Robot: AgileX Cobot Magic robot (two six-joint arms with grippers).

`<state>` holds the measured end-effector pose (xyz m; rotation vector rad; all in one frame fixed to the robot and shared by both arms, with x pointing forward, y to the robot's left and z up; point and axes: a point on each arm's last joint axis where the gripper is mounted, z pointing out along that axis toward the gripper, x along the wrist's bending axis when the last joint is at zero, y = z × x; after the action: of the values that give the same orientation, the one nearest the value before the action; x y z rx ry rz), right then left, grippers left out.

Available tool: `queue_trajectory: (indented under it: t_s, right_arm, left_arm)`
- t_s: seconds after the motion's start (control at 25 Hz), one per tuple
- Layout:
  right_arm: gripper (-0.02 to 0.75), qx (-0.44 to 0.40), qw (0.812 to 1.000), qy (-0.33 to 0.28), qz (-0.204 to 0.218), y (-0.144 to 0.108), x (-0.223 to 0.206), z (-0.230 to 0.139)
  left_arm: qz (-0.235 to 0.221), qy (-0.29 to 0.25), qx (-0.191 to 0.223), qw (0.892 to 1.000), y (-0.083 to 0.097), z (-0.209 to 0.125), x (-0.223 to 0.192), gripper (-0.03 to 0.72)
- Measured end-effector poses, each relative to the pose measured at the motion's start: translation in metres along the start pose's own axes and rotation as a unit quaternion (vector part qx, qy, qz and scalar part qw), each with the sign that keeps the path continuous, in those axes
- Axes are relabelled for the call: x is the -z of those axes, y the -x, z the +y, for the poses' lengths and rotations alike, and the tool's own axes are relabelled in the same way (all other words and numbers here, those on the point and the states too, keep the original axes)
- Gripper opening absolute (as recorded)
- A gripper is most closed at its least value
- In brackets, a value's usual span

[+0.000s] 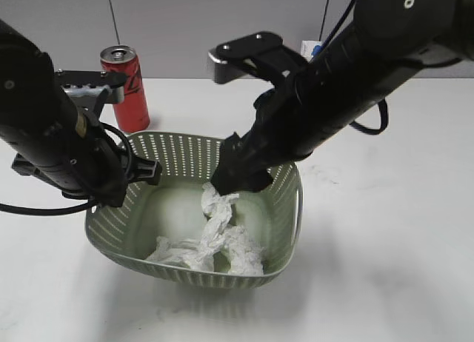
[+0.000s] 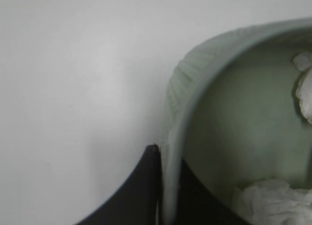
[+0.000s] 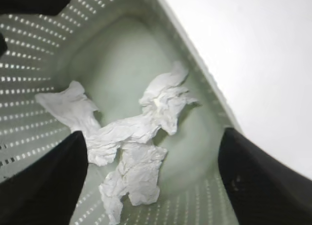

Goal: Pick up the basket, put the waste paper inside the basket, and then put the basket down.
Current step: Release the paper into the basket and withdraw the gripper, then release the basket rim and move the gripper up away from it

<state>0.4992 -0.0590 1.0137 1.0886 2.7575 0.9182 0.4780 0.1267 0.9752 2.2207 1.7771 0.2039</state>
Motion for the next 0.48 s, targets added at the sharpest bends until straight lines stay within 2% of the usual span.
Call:
queue_trajectory:
  t_s: [0.12, 0.24, 0.48]
  right_arm:
    - [0.639, -0.015, 0.998, 0.018, -0.064, 0.02, 0.024, 0.011]
    - [0.632, -0.043, 0.991, 0.007, -0.13, 0.057, 0.047, 0.012]
    - [0.588, -0.145, 0.967, -0.006, -0.207, 0.132, 0.094, -0.015]
  left_arm:
    - [-0.01, -0.006, 0.023, 1.0, -0.002, 0.001, -0.001, -0.001]
    - [-0.021, -0.014, 0.048, 0.999, -0.006, 0.011, -0.006, -0.001]
    - [-0.013, -0.026, 0.041, 0.999, -0.003, 0.06, -0.027, -0.001]
